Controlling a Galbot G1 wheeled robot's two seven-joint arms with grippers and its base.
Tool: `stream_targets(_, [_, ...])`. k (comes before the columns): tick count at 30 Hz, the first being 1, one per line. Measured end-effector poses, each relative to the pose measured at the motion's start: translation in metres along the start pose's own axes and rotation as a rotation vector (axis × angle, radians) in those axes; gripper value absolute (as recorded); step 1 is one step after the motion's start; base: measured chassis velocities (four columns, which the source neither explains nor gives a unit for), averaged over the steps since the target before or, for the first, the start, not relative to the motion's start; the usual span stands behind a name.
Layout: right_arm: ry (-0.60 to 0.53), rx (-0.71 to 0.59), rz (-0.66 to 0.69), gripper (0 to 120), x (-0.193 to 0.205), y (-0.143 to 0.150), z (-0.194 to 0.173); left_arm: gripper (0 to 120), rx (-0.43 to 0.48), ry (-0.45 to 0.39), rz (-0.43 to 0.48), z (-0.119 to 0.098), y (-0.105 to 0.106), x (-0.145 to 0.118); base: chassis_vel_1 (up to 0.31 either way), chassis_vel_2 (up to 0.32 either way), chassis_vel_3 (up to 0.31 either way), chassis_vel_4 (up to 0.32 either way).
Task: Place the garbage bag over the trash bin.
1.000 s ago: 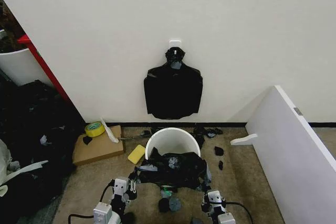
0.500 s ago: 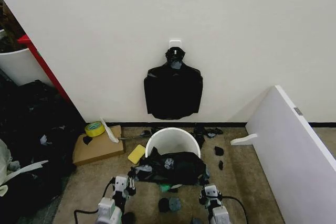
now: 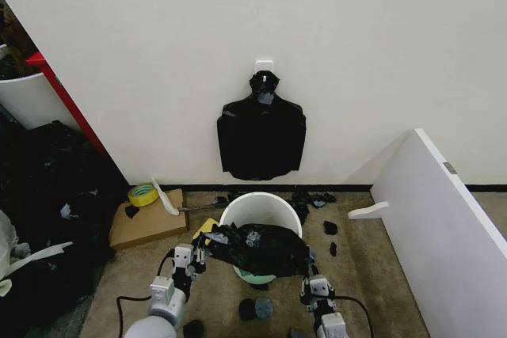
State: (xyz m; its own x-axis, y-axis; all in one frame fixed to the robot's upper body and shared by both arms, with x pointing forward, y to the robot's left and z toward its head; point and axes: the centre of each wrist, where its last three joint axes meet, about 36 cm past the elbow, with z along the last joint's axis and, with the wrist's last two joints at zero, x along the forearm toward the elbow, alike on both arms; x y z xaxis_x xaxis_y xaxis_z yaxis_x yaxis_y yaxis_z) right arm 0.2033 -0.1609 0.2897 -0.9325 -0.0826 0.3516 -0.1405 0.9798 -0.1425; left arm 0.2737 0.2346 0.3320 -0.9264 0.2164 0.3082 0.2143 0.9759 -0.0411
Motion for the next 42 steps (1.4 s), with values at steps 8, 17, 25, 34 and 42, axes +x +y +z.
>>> stream_targets(8, [-0.048,0.028,-0.052,61,0.026,-0.009,0.012,61,-0.013,0.042,0.051,0.018,0.005,0.031,0.000,0.000,0.000,0.000])
stream_targets(17, [-0.113,0.017,0.003,94,0.025,-0.022,0.027,94,0.040,-0.041,-0.059,0.019,0.012,0.016,0.000,0.000,0.000,0.000])
stream_targets(25, [-0.148,0.001,-0.014,100,0.035,-0.032,0.020,100,0.032,-0.088,-0.026,0.004,0.028,0.017,0.000,0.000,0.000,0.000])
stream_targets(34, [-0.171,-0.014,-0.019,100,0.039,-0.031,0.008,100,0.071,-0.088,0.164,0.009,0.060,0.016,0.000,0.000,0.000,0.000])
stream_targets(42, [-0.182,-0.025,-0.035,100,0.039,-0.026,-0.003,100,0.135,-0.176,0.340,0.022,0.097,-0.006,0.000,0.000,0.000,0.000])
